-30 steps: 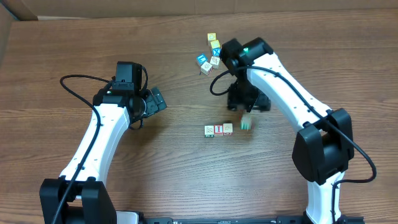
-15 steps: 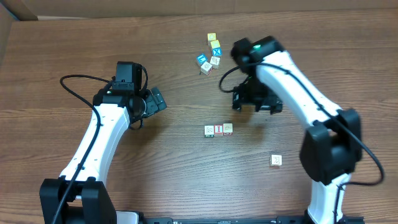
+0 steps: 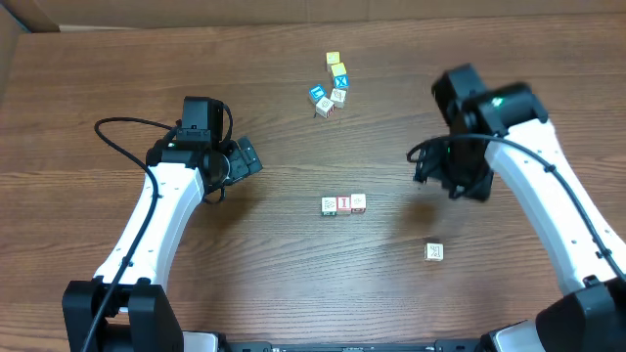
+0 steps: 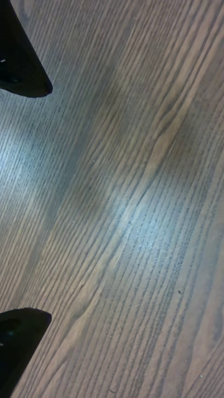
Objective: Flip 4 blocks
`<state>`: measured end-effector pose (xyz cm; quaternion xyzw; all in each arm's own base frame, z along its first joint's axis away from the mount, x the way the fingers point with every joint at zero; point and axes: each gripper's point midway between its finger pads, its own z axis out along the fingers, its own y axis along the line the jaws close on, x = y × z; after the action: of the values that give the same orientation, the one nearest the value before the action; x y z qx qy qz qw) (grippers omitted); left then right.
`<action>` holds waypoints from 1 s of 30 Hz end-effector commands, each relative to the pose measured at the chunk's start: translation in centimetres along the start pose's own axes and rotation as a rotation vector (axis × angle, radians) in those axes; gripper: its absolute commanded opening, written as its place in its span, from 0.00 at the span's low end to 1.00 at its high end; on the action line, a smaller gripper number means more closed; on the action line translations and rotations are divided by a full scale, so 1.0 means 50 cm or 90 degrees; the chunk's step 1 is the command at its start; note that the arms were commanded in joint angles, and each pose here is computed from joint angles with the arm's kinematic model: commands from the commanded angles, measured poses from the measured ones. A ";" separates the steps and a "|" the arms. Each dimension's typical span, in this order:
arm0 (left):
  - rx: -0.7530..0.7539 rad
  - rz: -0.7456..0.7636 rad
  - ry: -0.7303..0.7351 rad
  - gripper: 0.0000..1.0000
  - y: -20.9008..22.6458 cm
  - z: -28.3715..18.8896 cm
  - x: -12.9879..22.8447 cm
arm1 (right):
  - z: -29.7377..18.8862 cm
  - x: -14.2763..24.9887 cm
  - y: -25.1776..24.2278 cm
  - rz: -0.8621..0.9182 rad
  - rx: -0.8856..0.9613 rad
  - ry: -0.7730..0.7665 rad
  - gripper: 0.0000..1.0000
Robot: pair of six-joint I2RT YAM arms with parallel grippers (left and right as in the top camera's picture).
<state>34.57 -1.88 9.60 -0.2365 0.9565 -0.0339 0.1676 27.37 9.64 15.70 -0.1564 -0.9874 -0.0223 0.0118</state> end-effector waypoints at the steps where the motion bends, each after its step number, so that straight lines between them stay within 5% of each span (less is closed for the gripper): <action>1: -0.004 -0.005 -0.011 1.00 0.001 -0.005 -0.010 | 0.062 0.067 -0.021 0.017 -0.001 0.065 0.80; 13: -0.004 -0.005 -0.011 1.00 0.001 -0.005 -0.010 | 0.273 0.163 -0.085 0.051 0.025 0.137 0.81; 16: -0.004 -0.005 -0.011 1.00 0.001 -0.005 -0.010 | 0.294 0.161 -0.085 0.049 0.015 0.124 0.76; 21: -0.004 -0.005 -0.011 1.00 0.001 -0.005 -0.010 | 0.302 0.143 -0.072 0.044 -0.005 0.100 0.54; 30: -0.004 -0.005 -0.011 1.00 0.001 -0.005 -0.010 | 0.305 0.104 -0.043 -0.025 -0.047 0.048 0.49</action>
<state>34.60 -1.83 9.61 -0.2367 0.9563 -0.0327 0.1686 20.99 9.54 0.01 -0.1666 -0.9828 -0.0513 0.0609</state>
